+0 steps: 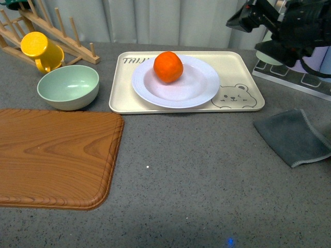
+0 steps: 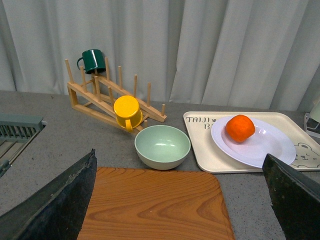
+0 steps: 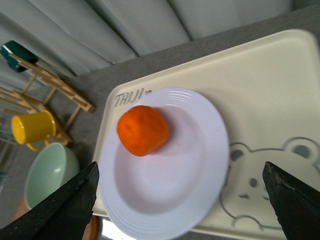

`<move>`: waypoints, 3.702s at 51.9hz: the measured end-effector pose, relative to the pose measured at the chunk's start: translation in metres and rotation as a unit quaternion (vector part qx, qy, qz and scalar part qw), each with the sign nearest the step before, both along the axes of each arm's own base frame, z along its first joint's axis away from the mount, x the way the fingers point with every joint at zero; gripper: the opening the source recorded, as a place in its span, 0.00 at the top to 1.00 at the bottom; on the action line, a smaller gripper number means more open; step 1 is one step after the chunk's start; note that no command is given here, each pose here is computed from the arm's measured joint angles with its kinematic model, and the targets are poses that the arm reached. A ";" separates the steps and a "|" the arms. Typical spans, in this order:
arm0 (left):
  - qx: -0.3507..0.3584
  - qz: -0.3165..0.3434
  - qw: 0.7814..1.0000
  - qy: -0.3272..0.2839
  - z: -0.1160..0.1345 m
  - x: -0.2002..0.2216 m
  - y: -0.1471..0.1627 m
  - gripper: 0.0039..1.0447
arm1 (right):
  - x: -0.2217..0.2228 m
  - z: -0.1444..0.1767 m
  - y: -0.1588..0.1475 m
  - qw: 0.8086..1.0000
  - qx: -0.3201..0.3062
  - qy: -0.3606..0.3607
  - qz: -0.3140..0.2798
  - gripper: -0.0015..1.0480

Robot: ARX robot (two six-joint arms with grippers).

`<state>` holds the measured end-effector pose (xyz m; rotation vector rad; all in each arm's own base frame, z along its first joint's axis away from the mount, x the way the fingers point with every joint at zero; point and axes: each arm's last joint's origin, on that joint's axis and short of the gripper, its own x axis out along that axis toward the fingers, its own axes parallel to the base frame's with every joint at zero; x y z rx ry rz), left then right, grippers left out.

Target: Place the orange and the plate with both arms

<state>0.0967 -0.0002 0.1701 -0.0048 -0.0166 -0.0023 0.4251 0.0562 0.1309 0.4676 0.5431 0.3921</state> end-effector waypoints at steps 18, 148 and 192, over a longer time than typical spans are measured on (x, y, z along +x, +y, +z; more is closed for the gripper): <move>0.000 0.000 1.000 0.000 0.000 0.000 0.000 0.06 | -0.131 0.024 -0.036 0.983 -0.152 -0.044 -0.090 0.09; 0.000 0.000 1.000 -0.001 0.000 0.000 0.000 0.06 | -0.321 0.035 -0.056 0.920 -0.227 -0.259 -0.189 0.99; 0.000 0.000 1.000 -0.001 0.000 0.000 0.000 0.06 | -0.327 0.034 -0.056 0.918 -0.226 -0.266 -0.190 0.09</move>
